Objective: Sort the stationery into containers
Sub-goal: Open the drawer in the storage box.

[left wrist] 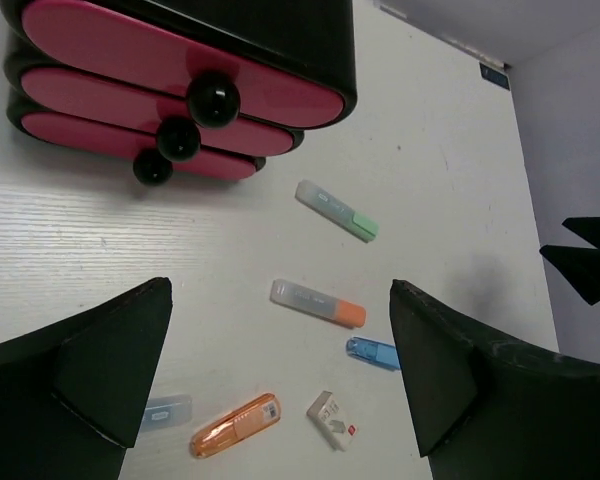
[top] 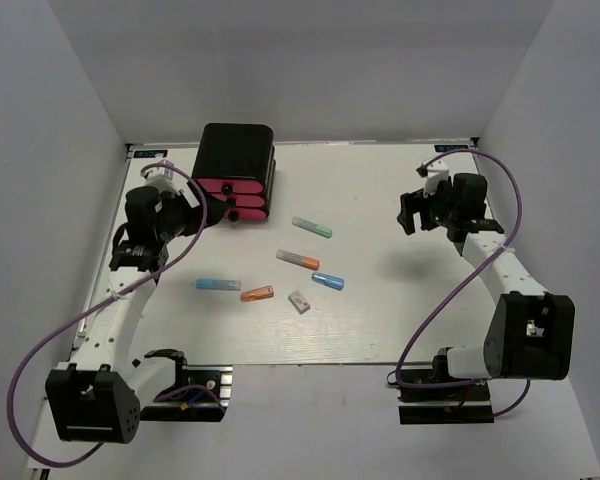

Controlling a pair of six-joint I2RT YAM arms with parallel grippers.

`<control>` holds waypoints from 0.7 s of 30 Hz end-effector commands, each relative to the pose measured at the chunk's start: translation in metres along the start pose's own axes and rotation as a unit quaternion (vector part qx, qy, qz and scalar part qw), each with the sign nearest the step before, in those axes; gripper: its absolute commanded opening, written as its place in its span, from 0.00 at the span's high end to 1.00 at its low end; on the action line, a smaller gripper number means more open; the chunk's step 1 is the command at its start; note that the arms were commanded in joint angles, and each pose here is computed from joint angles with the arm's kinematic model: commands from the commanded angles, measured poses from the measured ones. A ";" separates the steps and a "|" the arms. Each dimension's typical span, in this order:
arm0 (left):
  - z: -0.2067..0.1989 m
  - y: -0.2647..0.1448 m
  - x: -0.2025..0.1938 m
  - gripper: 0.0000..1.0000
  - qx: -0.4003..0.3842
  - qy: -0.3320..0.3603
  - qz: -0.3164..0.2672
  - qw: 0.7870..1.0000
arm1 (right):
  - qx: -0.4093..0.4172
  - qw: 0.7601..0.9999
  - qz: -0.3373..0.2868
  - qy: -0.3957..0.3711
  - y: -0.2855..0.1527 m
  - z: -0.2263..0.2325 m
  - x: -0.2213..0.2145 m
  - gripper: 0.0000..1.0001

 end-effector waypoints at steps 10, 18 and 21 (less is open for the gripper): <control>-0.036 0.044 0.010 0.29 -0.076 -0.009 0.022 0.997 | 0.171 0.980 -0.054 -0.087 -0.016 0.027 0.021 0.19; -0.035 0.077 0.007 0.33 -0.029 -0.079 0.000 0.996 | 0.214 0.976 -0.027 -0.041 -0.001 0.032 0.016 0.65; -0.035 0.089 0.009 0.23 -0.011 -0.106 -0.006 0.994 | 0.218 0.975 -0.031 -0.040 0.001 0.034 0.013 0.53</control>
Point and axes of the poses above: each gripper's point midway between its finger pads, its own y axis out along the fingers, its own z axis along the line the jaws close on, x = y × z, the point moved 9 cm from there along -y, back along the fingers, and after that the axes turned 5 degrees about y, right-handed, at the moved point
